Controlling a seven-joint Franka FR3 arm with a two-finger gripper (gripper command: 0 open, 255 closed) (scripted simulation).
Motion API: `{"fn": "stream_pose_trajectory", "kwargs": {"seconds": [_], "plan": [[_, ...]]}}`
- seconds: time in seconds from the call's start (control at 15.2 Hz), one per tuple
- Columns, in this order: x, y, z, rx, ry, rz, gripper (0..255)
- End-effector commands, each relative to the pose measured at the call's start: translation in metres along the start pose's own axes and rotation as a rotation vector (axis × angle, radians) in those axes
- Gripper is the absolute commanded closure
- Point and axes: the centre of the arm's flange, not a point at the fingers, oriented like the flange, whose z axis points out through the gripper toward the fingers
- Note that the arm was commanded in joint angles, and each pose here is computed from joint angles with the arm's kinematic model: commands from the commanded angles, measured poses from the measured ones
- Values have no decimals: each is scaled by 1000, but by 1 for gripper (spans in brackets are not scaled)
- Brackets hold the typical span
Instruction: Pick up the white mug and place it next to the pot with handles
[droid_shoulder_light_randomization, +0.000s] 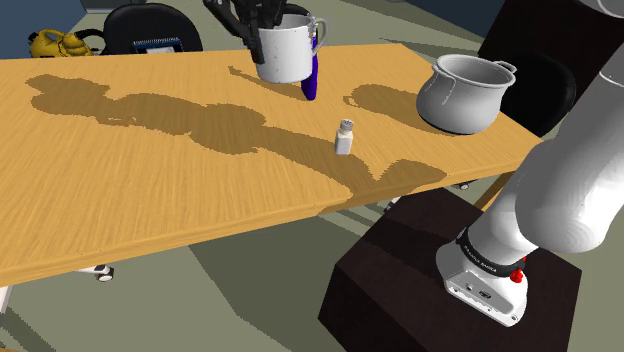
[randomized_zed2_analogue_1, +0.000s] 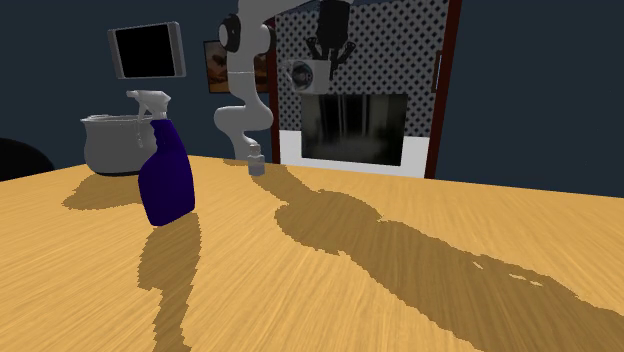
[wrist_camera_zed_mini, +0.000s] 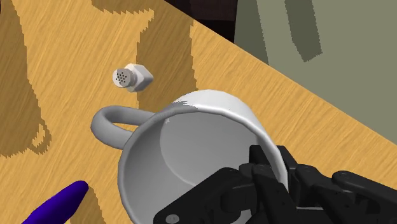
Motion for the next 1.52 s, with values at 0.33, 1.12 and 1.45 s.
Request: {"fn": "stream_pose_trajectory", "kwargs": {"seconds": [0.33, 1.12, 1.45], "plan": [[-4, 88, 6, 0, 0, -1, 255], [-10, 245, 18, 0, 0, -1, 255], [-13, 311, 24, 0, 0, -1, 255]]}}
